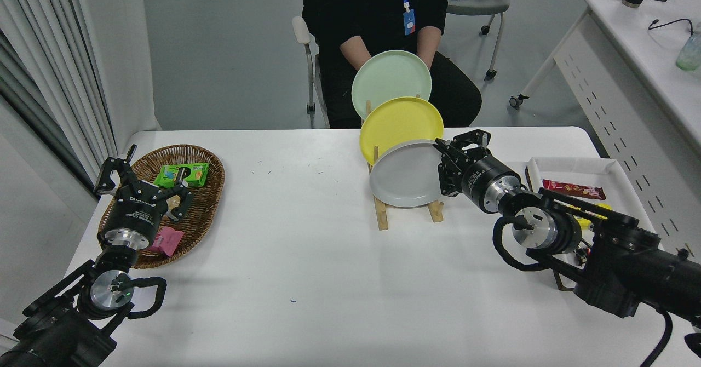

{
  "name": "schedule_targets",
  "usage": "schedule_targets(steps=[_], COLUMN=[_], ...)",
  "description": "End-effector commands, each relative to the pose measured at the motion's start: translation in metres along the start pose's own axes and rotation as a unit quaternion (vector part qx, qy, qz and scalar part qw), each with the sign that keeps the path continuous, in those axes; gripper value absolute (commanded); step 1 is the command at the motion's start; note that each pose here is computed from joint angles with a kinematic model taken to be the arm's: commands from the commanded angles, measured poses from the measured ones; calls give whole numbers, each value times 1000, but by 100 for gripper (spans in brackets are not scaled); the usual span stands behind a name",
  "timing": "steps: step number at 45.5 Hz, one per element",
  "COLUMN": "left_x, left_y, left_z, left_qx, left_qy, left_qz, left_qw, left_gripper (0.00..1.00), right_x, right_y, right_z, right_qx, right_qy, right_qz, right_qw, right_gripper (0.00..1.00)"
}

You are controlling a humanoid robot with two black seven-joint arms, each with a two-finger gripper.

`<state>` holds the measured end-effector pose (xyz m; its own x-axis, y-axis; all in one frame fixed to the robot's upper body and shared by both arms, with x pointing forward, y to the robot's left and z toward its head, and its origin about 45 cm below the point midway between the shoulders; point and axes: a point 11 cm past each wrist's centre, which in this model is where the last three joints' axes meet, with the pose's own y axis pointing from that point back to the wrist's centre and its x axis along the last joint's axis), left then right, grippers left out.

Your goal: Place the plate on the table

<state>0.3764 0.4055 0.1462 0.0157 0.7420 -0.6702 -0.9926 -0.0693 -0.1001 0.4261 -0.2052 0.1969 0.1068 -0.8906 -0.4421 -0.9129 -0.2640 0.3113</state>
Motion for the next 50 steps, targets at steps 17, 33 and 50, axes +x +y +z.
schedule_targets(steps=[17, 33, 50], left_x=[0, 0, 0], left_y=[0, 0, 0], left_z=[0, 0, 0], left_qx=[0, 0, 0], left_qy=[0, 0, 0], left_qz=[0, 0, 0], left_qw=[1000, 1000, 1000], left_gripper=[98, 98, 98], right_x=[-30, -40, -65], right_y=[11, 14, 13], right_z=[-6, -18, -37], right_qx=[-3, -5, -10], right_qy=[-11, -32, -79], right_qz=[-25, -21, -21], right_qw=[1000, 999, 997], right_gripper=[0, 0, 0])
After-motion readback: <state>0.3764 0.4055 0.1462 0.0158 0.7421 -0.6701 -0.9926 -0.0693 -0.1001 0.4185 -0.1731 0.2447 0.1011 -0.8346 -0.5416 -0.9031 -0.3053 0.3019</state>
